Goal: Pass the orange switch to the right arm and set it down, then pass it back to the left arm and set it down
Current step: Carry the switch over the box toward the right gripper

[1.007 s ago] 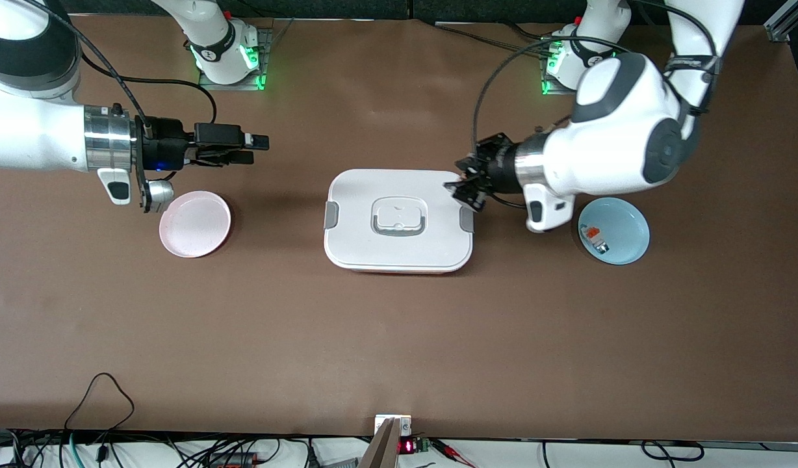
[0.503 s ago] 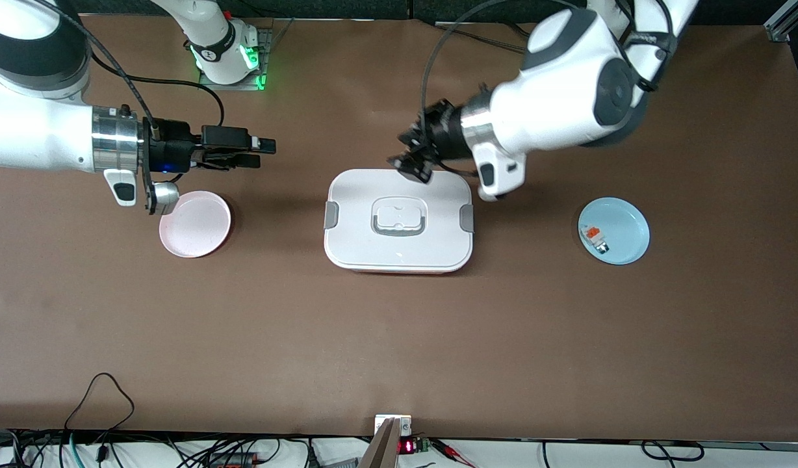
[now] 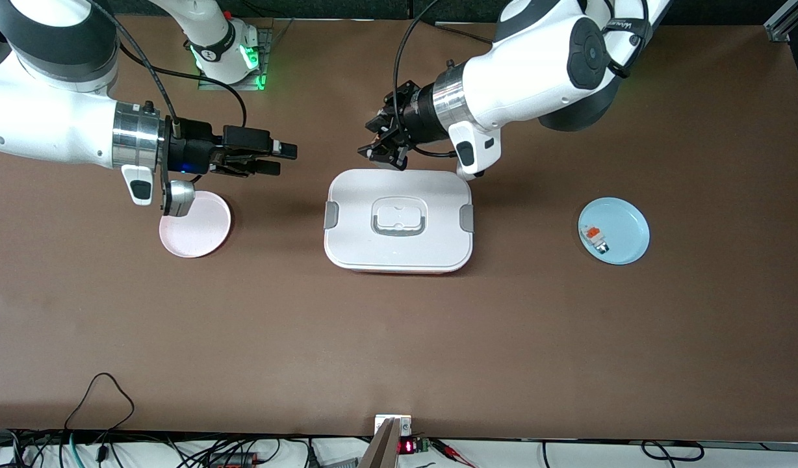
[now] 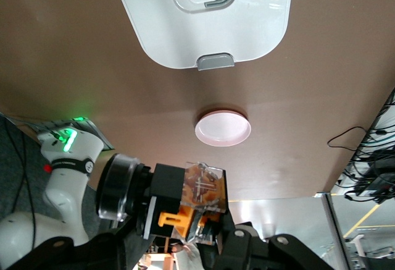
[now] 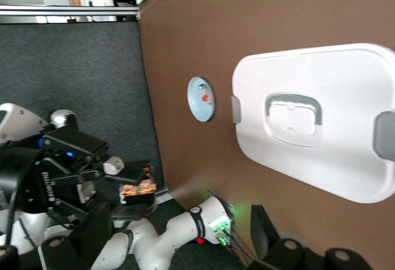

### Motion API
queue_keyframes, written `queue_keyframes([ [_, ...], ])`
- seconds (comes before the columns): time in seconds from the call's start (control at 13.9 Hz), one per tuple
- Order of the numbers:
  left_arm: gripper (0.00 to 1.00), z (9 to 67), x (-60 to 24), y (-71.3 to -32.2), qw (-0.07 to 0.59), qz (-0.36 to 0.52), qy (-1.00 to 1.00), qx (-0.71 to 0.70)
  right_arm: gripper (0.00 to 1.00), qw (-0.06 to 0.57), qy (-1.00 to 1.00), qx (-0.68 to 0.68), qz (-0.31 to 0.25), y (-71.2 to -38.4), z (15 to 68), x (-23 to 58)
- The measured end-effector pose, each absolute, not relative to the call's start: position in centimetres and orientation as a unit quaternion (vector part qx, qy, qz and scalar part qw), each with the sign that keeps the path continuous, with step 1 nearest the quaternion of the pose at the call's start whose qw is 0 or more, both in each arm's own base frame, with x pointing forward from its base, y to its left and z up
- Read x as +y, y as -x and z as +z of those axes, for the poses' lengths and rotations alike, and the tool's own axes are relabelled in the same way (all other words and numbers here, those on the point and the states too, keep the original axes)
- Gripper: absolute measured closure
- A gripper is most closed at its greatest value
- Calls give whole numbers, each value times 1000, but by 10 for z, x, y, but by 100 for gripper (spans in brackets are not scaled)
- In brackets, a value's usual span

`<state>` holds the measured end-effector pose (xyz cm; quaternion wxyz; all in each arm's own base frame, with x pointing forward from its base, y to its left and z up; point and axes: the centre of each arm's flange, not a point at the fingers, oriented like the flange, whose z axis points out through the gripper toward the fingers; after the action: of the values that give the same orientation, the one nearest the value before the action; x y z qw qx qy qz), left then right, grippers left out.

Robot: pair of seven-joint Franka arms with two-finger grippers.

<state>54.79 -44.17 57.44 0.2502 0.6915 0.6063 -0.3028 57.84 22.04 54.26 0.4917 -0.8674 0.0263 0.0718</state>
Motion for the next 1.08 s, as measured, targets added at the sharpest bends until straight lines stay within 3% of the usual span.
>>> queue_keyframes([
  [1.08,54,570,-465,-545,268,-267,-662,647,0,498,866,15,47,-546,561,313],
])
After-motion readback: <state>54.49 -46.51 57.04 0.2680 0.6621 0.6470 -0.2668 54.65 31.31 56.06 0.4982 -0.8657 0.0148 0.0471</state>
